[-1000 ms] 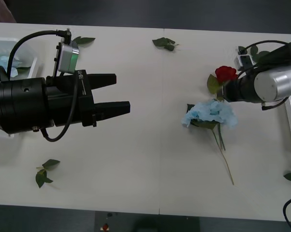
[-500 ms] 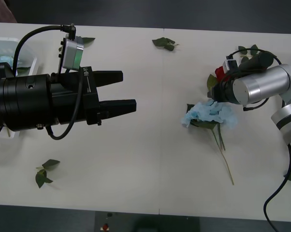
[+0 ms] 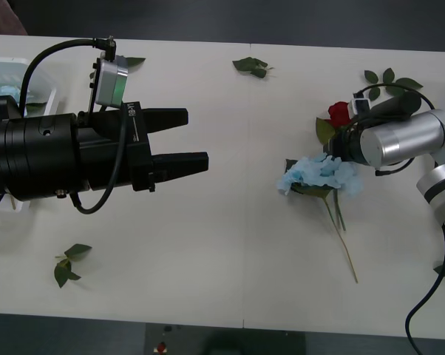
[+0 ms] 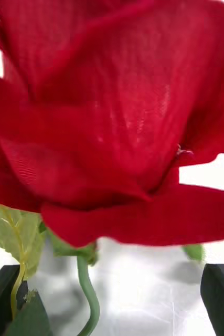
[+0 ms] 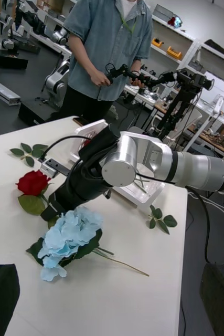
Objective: Put the red flowers into the right box and the blue flowers into the left box
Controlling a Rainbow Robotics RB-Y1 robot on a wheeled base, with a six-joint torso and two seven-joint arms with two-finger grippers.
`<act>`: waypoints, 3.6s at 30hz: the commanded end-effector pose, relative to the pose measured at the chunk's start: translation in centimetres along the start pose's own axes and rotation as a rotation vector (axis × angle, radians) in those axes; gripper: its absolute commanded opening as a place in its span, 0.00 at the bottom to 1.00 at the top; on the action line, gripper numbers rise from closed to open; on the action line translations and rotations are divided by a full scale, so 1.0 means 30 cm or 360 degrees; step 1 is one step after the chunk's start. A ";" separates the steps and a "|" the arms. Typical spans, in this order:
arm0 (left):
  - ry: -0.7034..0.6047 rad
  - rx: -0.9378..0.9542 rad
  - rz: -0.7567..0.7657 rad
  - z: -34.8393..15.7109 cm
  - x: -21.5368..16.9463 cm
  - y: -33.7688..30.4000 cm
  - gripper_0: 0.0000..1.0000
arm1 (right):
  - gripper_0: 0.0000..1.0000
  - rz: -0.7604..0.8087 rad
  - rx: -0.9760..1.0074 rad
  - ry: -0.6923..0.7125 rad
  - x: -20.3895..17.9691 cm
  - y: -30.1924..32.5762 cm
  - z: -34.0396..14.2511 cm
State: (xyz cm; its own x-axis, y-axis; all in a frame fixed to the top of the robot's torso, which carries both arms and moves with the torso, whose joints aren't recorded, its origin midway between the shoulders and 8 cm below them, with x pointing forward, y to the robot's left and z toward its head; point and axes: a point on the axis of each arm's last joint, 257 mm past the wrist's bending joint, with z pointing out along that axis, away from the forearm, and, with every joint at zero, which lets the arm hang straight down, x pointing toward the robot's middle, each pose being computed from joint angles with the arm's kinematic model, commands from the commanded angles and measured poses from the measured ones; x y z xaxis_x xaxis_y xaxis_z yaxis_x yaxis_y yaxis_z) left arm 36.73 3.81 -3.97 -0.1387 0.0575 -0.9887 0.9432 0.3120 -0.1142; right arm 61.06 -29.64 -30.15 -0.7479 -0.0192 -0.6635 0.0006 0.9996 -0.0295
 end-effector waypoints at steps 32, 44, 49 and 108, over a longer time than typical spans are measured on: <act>0.0004 0.0003 0.0183 -0.010 -0.032 -0.012 1.00 | 0.00 0.0028 0.0175 -0.0084 -0.280 -0.257 -0.348; 0.0004 0.0003 0.0183 -0.010 -0.032 -0.012 1.00 | 0.00 0.0316 0.0210 -0.0108 -0.271 -0.638 -0.556; 0.0004 0.0003 0.0183 -0.010 -0.032 -0.012 1.00 | 0.00 0.0306 0.0304 -0.0165 -0.214 -0.860 -0.645; 0.0004 0.0003 0.0183 -0.010 -0.032 -0.012 1.00 | 1.00 -0.0238 -0.0313 0.0138 0.173 -0.288 -0.617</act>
State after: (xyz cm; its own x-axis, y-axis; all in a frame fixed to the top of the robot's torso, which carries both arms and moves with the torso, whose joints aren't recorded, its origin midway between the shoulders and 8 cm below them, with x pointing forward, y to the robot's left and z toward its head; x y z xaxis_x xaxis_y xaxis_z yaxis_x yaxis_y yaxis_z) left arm 36.74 3.82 -3.97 -0.1385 0.0576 -0.9887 0.9432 0.3121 -0.1139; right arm 44.93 -40.10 -20.08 -0.7995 -0.1402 -0.5841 -0.1977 0.9796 0.0355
